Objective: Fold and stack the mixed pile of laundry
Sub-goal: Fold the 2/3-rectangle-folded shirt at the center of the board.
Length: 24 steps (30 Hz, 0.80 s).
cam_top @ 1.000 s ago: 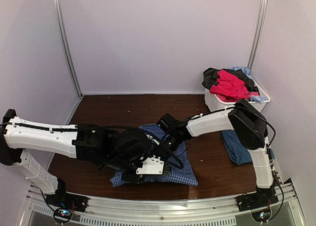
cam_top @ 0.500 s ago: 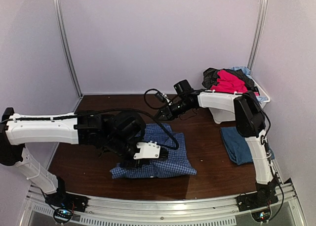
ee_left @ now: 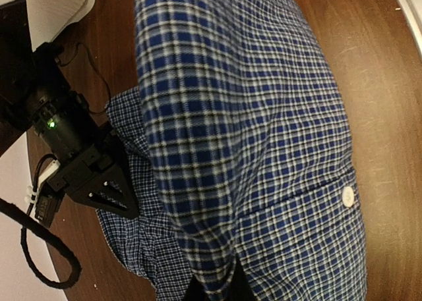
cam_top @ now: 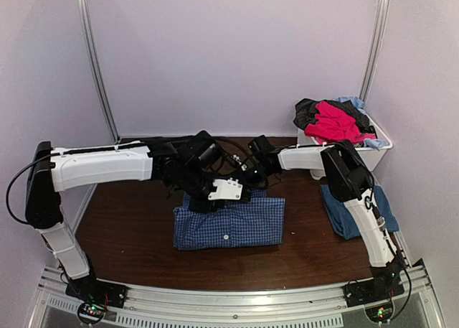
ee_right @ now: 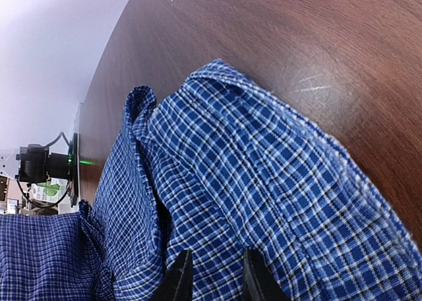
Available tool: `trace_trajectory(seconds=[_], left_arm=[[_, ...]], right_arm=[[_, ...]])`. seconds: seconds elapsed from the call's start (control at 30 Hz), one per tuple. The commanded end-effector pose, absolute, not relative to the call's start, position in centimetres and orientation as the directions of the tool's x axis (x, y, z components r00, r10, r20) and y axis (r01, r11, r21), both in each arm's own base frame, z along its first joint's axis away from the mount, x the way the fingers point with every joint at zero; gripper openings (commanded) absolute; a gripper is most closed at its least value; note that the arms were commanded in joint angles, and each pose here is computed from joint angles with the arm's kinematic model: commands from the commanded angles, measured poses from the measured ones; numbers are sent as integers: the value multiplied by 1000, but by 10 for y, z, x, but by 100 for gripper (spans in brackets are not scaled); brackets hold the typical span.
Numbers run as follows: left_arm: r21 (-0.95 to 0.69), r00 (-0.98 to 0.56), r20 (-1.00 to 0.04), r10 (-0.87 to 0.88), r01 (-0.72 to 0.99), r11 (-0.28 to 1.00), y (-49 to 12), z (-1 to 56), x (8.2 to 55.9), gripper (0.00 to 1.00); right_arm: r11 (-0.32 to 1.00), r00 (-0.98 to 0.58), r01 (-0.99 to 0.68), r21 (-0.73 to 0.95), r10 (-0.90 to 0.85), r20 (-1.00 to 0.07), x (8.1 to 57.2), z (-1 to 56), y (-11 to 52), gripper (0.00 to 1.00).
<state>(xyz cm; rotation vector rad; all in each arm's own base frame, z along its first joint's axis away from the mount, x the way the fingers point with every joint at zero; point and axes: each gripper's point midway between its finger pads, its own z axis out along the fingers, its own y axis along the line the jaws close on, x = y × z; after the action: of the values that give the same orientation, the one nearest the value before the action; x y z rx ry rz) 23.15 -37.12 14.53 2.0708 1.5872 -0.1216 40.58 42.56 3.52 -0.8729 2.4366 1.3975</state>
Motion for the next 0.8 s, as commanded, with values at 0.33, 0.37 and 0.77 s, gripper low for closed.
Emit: trace_trajectory(seconds=[0.33,0.37,0.77], left_arm=[[585,347,-284,894,801,-125,-370,113,340,5],[604,340,-272,900,788,-115,-368,111,345,5],[465,-38,-605,795,794,392,-318,161,375,51]], right_arm=[[374,-820,-552,745,-404,-405,401,25,420,25],[376,-820,-555,742,-397,-412,404,30,418,27],[487,-769,-613,622,-187,-611,466,151,340,41]])
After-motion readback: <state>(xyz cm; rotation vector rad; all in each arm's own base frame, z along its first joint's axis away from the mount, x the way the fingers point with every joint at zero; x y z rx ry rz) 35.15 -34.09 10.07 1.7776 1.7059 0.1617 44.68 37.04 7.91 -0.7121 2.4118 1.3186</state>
